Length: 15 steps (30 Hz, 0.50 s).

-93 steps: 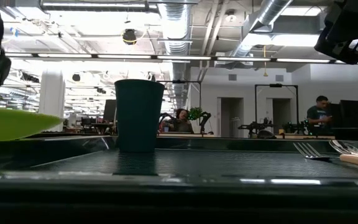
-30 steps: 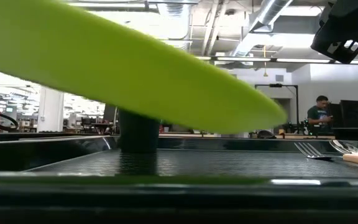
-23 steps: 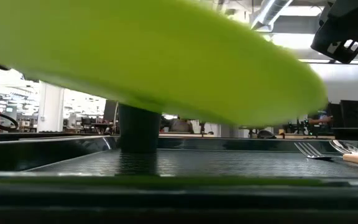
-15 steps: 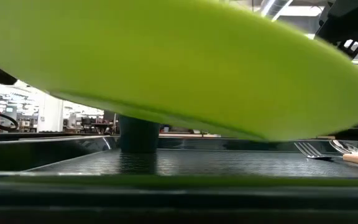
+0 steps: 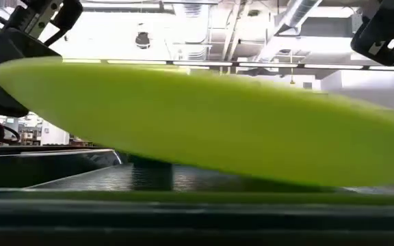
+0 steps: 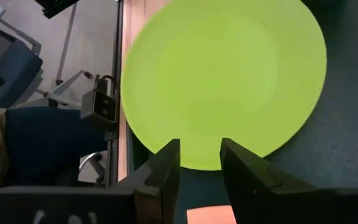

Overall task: Pick and place plate/cup/fork/spoon on tray
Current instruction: Put the light green plate on the black tray to the left of the light orange fork

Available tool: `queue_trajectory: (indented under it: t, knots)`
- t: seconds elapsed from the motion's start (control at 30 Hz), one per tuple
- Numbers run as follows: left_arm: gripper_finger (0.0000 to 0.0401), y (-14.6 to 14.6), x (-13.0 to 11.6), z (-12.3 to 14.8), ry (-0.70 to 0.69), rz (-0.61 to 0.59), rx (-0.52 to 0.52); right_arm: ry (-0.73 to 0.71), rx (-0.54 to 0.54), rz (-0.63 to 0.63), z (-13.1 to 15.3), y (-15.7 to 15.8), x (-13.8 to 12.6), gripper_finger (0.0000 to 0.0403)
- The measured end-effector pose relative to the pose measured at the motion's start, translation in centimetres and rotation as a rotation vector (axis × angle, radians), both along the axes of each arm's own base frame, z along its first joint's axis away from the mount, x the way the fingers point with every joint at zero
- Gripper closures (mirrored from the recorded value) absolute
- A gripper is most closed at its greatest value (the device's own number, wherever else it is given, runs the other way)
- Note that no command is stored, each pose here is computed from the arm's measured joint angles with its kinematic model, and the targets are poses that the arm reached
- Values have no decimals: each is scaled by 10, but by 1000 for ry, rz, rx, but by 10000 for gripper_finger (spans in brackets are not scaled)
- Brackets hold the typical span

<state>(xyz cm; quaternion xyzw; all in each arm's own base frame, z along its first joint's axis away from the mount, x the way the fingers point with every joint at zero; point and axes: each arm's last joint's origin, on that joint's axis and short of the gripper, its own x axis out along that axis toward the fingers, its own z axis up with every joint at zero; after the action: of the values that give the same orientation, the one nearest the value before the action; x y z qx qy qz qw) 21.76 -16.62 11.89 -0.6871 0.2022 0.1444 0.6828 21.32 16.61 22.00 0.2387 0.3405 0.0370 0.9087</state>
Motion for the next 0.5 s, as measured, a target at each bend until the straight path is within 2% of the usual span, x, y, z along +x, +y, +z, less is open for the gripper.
queue_trajectory:
  t: [0.3, 0.5]
  knots:
    - [401, 8, 8, 0, 37, 20, 74, -5, 4, 2, 0, 1, -1, 262]
    - [401, 7, 6, -2, 66, -2, 58, -4, 5, 1, 0, 1, -1, 262]
